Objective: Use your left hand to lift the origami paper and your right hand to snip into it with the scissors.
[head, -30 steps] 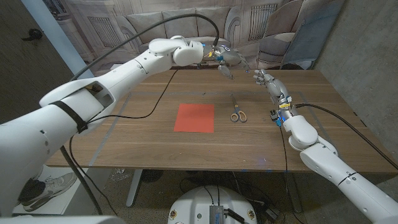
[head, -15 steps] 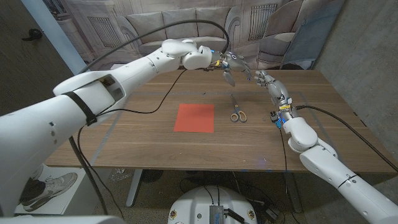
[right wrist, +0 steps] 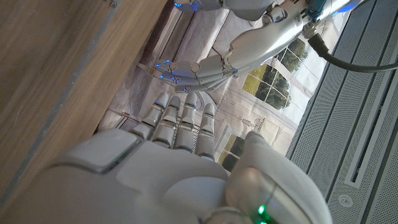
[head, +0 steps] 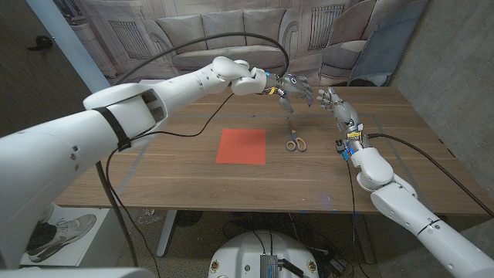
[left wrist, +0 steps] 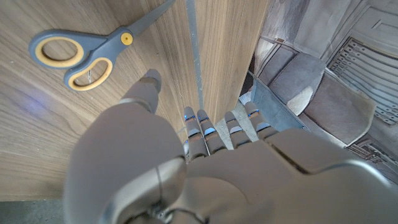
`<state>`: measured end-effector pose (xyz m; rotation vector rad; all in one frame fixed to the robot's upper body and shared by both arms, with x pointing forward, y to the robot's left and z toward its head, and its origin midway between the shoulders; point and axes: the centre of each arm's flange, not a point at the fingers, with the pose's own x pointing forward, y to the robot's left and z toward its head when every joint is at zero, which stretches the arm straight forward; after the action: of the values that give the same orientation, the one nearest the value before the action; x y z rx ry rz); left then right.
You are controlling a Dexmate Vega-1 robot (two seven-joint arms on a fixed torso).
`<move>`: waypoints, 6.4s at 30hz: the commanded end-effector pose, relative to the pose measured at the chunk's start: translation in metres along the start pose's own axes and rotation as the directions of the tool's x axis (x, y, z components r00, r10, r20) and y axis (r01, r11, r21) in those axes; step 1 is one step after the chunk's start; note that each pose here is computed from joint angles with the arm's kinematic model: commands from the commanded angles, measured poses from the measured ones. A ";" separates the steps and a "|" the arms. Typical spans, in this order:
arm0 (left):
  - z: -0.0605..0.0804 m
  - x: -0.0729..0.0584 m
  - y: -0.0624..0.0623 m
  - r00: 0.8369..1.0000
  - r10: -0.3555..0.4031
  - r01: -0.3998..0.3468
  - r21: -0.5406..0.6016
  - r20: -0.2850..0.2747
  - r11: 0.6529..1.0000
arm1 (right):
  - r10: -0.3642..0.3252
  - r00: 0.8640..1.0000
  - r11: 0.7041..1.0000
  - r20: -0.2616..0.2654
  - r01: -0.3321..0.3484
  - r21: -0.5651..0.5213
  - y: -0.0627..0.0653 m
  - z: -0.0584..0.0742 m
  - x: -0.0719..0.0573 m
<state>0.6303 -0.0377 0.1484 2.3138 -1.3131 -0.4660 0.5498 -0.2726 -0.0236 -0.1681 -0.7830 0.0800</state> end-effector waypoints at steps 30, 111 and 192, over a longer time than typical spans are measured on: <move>0.031 0.012 -0.058 0.995 -0.039 0.032 0.085 0.087 0.996 | -0.004 1.000 1.000 -0.020 0.004 -0.018 0.010 0.002 -0.008; 0.064 0.054 -0.078 0.988 -0.153 0.152 -0.148 0.009 0.977 | -0.020 1.000 1.000 -0.002 0.020 0.002 0.001 -0.001 -0.015; 0.049 0.015 -0.070 0.982 0.191 -0.187 -0.120 0.015 0.975 | -0.052 0.998 0.998 0.043 0.054 -0.040 0.008 0.007 -0.025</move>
<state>0.6692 -0.0366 0.0551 2.1410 -1.4220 -0.5084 0.5301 -0.2687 -0.0355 -0.1887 -0.8269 0.0221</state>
